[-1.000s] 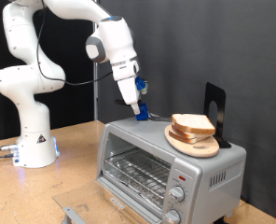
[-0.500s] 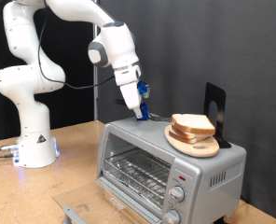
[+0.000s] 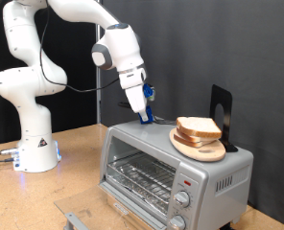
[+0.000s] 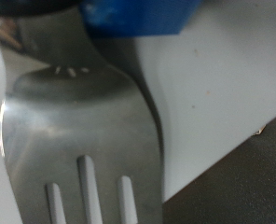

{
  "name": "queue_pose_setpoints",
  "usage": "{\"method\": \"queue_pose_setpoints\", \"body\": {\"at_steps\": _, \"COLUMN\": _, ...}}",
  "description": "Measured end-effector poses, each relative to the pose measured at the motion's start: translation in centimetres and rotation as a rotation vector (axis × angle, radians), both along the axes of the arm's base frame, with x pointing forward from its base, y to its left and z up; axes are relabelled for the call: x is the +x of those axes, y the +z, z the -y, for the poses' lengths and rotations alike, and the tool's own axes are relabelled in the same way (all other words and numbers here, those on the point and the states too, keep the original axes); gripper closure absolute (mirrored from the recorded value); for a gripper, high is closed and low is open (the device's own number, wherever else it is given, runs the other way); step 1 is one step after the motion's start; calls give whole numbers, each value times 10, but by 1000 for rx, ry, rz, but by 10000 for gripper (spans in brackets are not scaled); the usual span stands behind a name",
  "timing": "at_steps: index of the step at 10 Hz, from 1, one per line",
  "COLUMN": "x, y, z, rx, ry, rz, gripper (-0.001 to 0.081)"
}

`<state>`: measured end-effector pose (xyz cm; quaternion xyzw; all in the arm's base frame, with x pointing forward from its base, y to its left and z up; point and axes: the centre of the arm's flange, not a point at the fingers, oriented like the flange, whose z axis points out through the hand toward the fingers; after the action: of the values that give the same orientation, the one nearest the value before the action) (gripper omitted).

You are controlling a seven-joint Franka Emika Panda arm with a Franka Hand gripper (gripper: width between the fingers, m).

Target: Make a piece of toast with the oven

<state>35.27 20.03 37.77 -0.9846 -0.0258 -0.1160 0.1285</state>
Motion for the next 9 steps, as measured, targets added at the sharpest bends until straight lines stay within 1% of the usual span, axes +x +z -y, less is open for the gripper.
{"method": "queue_pose_setpoints", "body": {"at_steps": 2, "x": 0, "y": 0, "z": 0, "rx": 1, "ry": -4, "rz": 2, "gripper": 381}}
{"method": "queue_pose_setpoints", "body": {"at_steps": 5, "x": 2, "y": -1, "z": 1, "rx": 8, "ry": -16, "rz": 1, "gripper": 380}}
{"method": "queue_pose_setpoints", "body": {"at_steps": 6, "x": 2, "y": 1, "z": 3, "rx": 33, "ry": -16, "rz": 3, "gripper": 380}}
{"method": "queue_pose_setpoints", "body": {"at_steps": 8, "x": 1, "y": 19, "z": 11, "rx": 110, "ry": 16, "rz": 9, "gripper": 380}}
{"method": "queue_pose_setpoints", "body": {"at_steps": 9, "x": -2, "y": 32, "z": 16, "rx": 138, "ry": 35, "rz": -2, "gripper": 380}}
